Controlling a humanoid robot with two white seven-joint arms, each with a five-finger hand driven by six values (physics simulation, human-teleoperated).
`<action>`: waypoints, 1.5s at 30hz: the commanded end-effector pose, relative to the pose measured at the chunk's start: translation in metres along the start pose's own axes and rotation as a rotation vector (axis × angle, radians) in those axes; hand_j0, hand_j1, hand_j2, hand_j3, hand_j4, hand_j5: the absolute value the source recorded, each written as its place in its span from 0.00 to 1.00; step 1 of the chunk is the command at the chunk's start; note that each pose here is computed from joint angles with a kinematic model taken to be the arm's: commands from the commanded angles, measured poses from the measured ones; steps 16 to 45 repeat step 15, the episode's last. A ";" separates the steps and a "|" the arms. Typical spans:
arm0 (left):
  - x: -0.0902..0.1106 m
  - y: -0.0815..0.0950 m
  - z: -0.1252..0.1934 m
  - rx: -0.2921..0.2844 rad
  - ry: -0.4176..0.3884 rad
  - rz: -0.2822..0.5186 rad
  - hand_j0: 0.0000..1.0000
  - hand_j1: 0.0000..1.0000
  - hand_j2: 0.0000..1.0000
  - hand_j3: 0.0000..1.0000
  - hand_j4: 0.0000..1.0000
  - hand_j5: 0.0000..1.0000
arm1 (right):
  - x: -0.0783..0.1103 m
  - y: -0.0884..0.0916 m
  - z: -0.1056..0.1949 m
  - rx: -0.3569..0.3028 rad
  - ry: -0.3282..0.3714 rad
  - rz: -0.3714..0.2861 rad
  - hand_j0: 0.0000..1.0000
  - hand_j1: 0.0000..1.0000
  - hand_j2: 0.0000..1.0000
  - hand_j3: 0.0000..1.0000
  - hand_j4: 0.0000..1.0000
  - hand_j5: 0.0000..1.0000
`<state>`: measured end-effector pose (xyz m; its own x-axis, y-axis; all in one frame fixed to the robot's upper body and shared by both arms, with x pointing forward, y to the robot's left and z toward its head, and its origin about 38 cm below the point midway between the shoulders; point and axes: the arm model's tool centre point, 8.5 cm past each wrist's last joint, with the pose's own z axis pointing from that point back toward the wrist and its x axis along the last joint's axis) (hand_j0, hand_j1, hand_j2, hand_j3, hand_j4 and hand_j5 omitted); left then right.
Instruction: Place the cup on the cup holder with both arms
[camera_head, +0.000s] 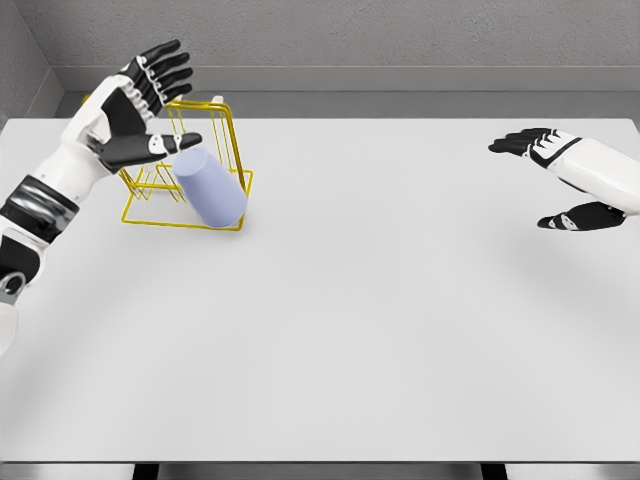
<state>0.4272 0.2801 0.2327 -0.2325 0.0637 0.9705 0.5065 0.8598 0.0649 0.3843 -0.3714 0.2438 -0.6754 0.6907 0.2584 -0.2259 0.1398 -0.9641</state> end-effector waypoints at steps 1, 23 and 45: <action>0.013 -0.005 0.000 -0.021 -0.059 -0.019 1.00 1.00 1.00 1.00 1.00 1.00 | 0.000 -0.001 0.000 -0.004 -0.001 -0.006 1.00 1.00 1.00 1.00 1.00 1.00; 0.023 0.039 0.095 0.056 -0.198 -0.217 1.00 1.00 1.00 1.00 1.00 1.00 | 0.000 0.000 0.000 -0.003 0.000 -0.007 1.00 1.00 1.00 1.00 1.00 1.00; 0.023 0.039 0.095 0.056 -0.198 -0.217 1.00 1.00 1.00 1.00 1.00 1.00 | 0.000 0.000 0.000 -0.003 0.000 -0.007 1.00 1.00 1.00 1.00 1.00 1.00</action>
